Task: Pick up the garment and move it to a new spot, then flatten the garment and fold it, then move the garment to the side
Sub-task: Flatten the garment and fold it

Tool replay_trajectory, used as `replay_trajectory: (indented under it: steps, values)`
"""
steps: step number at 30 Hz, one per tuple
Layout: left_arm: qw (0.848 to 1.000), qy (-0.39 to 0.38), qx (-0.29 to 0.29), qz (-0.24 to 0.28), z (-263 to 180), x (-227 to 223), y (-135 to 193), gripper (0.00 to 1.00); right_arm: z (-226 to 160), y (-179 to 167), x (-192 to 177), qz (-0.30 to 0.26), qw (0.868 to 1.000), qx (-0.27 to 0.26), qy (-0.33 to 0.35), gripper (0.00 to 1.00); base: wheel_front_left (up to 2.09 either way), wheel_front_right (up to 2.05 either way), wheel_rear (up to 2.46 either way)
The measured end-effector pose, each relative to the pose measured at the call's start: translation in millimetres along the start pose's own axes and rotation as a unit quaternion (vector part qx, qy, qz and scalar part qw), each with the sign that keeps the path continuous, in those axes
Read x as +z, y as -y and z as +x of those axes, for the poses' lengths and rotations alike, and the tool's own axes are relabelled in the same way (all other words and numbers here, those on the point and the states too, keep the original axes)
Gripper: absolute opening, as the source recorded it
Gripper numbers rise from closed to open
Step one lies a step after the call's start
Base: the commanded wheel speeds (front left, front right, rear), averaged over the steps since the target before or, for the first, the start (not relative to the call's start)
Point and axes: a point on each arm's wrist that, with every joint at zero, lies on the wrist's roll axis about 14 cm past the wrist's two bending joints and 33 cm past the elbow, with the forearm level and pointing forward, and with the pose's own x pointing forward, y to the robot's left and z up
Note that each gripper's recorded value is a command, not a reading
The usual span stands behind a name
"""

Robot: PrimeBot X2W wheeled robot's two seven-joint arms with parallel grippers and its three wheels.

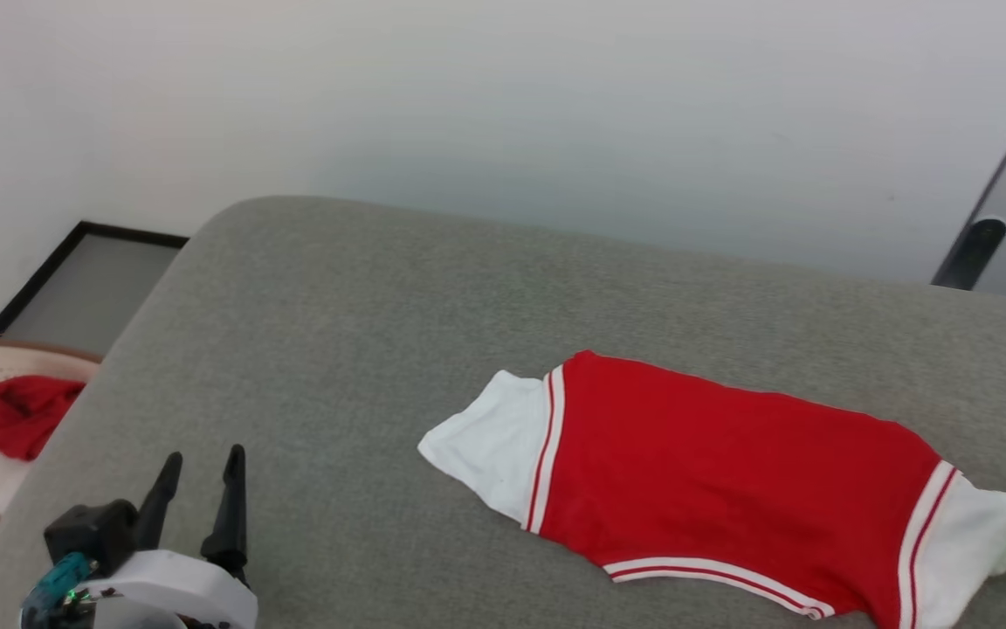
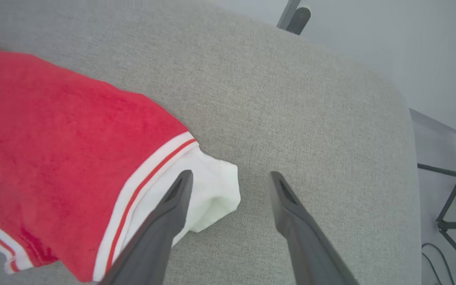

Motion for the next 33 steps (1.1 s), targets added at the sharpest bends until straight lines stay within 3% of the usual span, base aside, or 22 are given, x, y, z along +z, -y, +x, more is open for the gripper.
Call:
replay_trajectory:
  steps: [7,10,16,22,27,31,33]
  values:
    - [1.000,0.005,-0.013,0.001,8,2,10,1.00,-29,0,42,-0.012,0.991,-0.003,0.134,1.00,0.00,0.00,0.00]
    - [1.000,0.008,-0.022,0.001,13,4,18,1.00,-45,-6,58,-0.016,0.978,-0.005,0.207,1.00,0.00,0.00,0.00]
    - [0.999,0.012,-0.046,-0.004,24,6,35,1.00,-71,-16,56,-0.010,0.950,-0.020,0.311,1.00,0.00,0.00,0.00]
    - [0.996,0.000,-0.087,-0.018,38,5,60,1.00,-82,-19,32,0.019,0.939,-0.044,0.340,1.00,0.00,0.00,0.00]
    - [0.990,-0.055,-0.129,-0.031,55,-1,80,1.00,-82,-10,18,0.035,0.941,-0.065,0.331,1.00,0.00,0.00,0.00]
    - [0.979,-0.123,-0.157,-0.040,65,-12,96,1.00,-80,-4,15,0.044,0.942,-0.075,0.325,1.00,0.00,0.00,0.00]
    - [0.959,-0.207,-0.186,-0.049,73,-26,114,1.00,-77,-1,13,0.044,0.944,-0.080,0.317,1.00,0.00,0.00,0.00]
